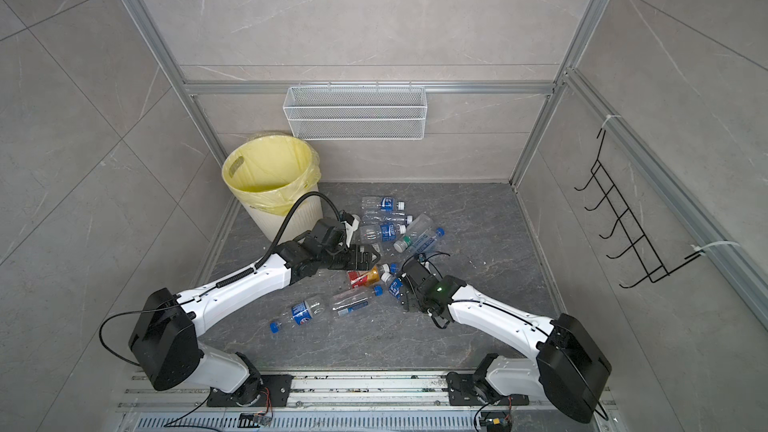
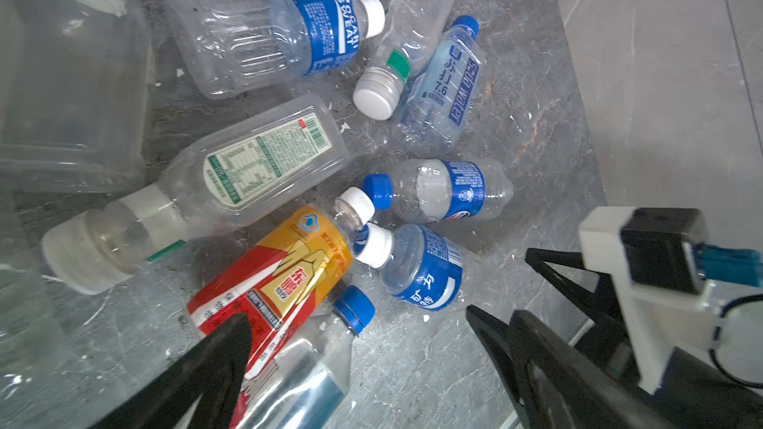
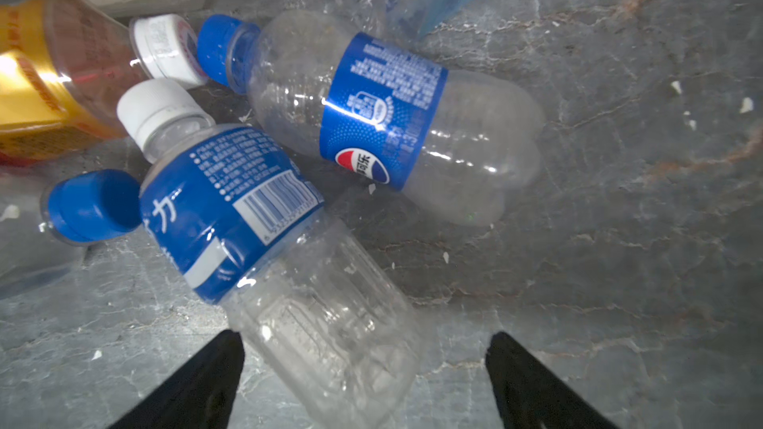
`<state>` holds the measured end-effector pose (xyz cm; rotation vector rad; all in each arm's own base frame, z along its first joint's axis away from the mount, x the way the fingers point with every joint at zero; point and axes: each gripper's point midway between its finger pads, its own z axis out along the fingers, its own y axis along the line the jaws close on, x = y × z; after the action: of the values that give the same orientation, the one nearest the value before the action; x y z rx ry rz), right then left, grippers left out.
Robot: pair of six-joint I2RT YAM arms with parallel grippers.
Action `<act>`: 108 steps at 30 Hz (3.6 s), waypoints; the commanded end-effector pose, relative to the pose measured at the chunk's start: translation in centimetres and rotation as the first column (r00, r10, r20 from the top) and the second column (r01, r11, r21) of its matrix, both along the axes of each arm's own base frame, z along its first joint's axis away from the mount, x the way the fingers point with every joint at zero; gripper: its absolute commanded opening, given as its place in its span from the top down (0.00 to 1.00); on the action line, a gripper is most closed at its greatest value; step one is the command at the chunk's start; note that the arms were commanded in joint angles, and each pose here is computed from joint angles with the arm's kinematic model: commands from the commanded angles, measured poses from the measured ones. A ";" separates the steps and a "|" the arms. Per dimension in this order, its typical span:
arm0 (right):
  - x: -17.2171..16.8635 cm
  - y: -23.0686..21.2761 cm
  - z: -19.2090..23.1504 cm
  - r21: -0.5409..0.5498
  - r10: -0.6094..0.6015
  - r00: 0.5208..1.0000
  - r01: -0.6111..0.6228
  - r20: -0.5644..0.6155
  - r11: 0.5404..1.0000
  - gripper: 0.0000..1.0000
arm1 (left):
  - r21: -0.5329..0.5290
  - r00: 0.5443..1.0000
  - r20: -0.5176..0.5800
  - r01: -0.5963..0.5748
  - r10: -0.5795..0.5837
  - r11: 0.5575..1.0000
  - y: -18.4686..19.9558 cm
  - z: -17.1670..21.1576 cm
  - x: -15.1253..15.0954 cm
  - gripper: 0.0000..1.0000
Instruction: Throw the plastic bottles in the bin
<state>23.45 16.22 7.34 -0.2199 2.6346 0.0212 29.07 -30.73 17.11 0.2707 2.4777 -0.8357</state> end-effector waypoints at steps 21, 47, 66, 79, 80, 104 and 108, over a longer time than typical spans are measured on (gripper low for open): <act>0.3 3.1 -3.0 0.044 0.084 0.991 -0.080 -0.100 0.996 0.17 | -0.163 0.978 0.113 -0.155 0.175 0.974 1.6 3.2 0.9 0.00; 0.5 4.9 -3.3 0.070 0.129 0.984 -0.121 -0.123 0.990 0.30 | -0.195 0.985 0.047 -0.156 0.168 0.968 0.5 3.5 0.8 0.00; 1.1 5.1 2.0 0.100 0.137 0.990 -0.133 -0.032 0.986 0.38 | -0.150 0.969 0.050 -0.230 0.240 0.961 1.4 4.8 2.0 0.00; 4.3 9.4 12.5 0.284 0.142 0.978 -0.182 0.155 0.941 0.38 | -0.417 0.955 -0.065 -0.290 0.290 0.861 1.1 9.7 6.2 0.02; 4.4 9.7 12.9 0.292 0.146 0.976 -0.188 0.158 0.938 0.38 | -0.433 0.958 -0.057 -0.276 0.280 0.858 0.8 10.4 6.4 0.02; 6.3 12.9 16.3 0.401 0.126 0.970 -0.202 0.207 0.893 0.37 | -0.488 0.978 -0.088 -0.207 0.187 0.848 -2.6 10.4 5.2 0.20; 6.5 13.5 15.8 0.413 0.133 0.972 -0.203 0.193 0.888 0.37 | -0.477 0.979 -0.088 -0.203 0.184 0.855 -2.9 9.9 5.1 0.28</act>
<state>29.57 28.44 22.19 -0.2855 2.3906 0.5547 34.54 -32.97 26.07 -0.2178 2.2195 -1.3029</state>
